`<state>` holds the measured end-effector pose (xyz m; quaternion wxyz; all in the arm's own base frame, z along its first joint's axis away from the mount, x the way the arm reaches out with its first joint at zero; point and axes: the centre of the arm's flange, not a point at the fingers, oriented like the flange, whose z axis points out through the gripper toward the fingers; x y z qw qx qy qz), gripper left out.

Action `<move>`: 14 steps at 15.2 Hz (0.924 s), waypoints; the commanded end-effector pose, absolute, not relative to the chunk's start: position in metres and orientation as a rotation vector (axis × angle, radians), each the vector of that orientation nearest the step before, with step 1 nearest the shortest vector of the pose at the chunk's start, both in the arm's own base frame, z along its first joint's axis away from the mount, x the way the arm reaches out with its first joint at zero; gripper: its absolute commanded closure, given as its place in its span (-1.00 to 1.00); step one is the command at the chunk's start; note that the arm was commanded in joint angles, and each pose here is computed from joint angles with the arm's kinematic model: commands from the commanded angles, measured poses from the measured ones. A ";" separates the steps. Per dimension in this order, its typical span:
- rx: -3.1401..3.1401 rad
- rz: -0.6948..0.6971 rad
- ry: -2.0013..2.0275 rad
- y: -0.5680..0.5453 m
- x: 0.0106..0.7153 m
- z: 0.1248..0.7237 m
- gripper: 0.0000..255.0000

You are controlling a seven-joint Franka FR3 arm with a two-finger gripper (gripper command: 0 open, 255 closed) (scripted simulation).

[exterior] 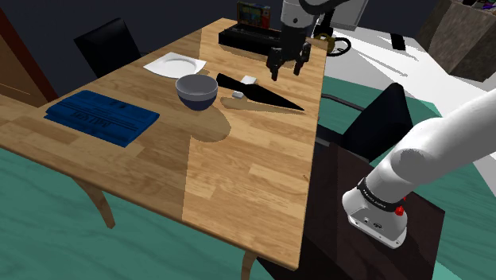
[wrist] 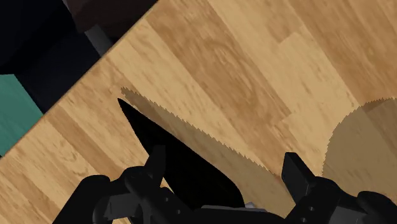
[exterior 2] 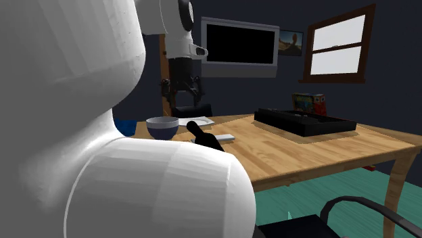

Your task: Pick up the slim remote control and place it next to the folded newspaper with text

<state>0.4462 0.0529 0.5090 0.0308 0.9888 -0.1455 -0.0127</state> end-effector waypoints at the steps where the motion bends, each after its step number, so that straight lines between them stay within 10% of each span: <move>1: 3.034 -0.033 -0.567 0.055 0.468 0.495 -1.00; 14: 2.849 -0.002 -1.276 0.022 0.612 0.414 -1.00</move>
